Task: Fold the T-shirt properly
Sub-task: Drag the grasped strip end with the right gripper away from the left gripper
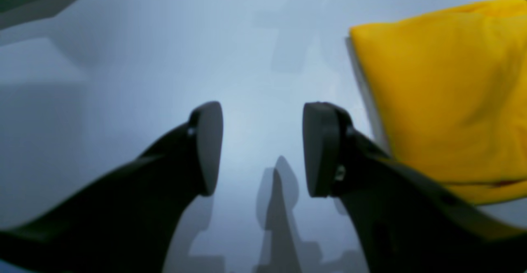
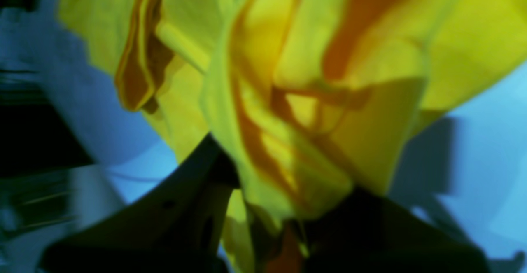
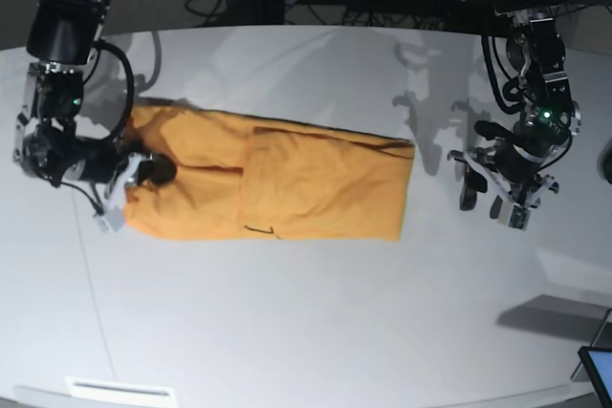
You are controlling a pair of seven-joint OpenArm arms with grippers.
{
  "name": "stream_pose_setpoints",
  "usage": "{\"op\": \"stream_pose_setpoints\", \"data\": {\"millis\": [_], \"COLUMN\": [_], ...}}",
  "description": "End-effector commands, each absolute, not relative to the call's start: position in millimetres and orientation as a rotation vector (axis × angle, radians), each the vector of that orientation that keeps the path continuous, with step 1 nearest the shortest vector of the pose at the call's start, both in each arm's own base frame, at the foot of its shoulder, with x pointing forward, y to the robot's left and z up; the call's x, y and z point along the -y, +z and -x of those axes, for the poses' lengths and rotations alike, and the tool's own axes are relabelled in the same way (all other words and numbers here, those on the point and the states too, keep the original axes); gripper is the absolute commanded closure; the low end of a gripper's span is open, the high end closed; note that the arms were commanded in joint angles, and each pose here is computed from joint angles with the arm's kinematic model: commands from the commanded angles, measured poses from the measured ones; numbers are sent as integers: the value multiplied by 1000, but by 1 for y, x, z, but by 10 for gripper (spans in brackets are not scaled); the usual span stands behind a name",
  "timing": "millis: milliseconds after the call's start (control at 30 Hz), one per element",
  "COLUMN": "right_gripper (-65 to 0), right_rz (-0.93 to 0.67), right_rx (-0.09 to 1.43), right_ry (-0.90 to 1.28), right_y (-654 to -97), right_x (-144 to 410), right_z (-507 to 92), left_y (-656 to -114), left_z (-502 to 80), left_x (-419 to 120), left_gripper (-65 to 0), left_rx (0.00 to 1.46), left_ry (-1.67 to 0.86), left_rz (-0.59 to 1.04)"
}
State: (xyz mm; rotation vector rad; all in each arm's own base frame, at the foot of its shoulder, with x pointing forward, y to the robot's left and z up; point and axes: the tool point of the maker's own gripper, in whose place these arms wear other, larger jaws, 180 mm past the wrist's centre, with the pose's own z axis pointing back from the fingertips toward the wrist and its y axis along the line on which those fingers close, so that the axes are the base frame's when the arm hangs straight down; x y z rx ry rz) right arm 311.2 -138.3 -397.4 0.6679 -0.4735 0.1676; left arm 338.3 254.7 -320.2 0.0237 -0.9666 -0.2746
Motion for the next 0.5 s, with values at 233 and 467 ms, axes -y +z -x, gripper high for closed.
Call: {"op": "stream_pose_setpoints", "data": {"millis": [233,467], "right_gripper": [-7,-7], "right_rz": [-516,-377], "right_rx": [489,505], "right_ry": [183,162], "right_y": [-393,-383], "right_x": [174,219], "right_z": [-325,-338], "left_y": [-303,-302], "left_z": [-346,-346], "left_x": [-260,-263], "left_gripper": [-311,-311], "left_rx": [1018,1017], "left_ry": [-282,-286], "left_rz": [-42,-49]}}
